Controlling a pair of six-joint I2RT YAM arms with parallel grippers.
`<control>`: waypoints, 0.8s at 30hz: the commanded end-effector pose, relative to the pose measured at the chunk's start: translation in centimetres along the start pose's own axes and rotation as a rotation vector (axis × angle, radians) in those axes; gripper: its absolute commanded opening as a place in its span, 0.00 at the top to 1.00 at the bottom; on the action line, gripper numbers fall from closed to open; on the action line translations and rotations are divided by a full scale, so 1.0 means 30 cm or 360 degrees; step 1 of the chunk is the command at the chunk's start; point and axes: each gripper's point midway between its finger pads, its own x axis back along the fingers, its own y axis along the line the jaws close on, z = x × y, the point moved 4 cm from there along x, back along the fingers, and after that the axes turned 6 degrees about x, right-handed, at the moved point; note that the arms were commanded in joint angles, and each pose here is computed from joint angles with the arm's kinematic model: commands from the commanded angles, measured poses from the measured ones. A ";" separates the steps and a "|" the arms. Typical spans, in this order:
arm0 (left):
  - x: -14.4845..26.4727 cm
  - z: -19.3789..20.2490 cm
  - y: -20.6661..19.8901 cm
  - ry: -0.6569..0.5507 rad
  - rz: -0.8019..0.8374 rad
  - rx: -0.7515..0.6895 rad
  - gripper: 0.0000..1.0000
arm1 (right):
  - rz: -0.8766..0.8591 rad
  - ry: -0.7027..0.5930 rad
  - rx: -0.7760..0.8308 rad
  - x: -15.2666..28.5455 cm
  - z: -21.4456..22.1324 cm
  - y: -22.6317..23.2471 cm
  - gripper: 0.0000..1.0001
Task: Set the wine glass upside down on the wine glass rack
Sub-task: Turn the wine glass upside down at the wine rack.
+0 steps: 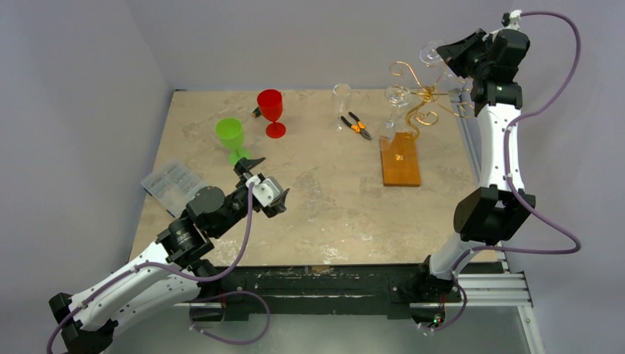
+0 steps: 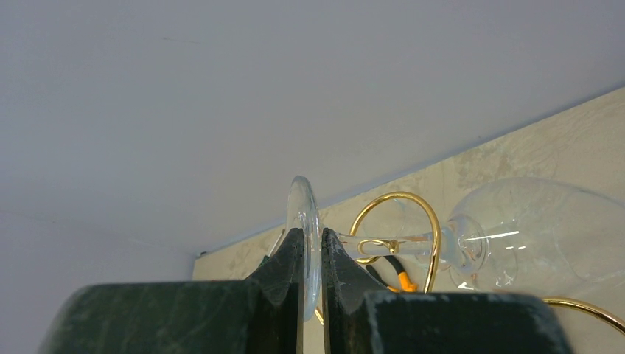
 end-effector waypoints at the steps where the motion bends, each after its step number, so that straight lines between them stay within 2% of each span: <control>1: -0.009 -0.017 0.000 -0.0053 0.0005 0.0008 0.03 | -0.0129 -0.0267 0.0059 0.031 -0.147 0.102 1.00; 24: -0.018 -0.010 -0.003 -0.0041 0.0009 -0.0003 0.03 | -0.0150 -0.0226 -0.0030 -0.028 -0.115 0.078 1.00</control>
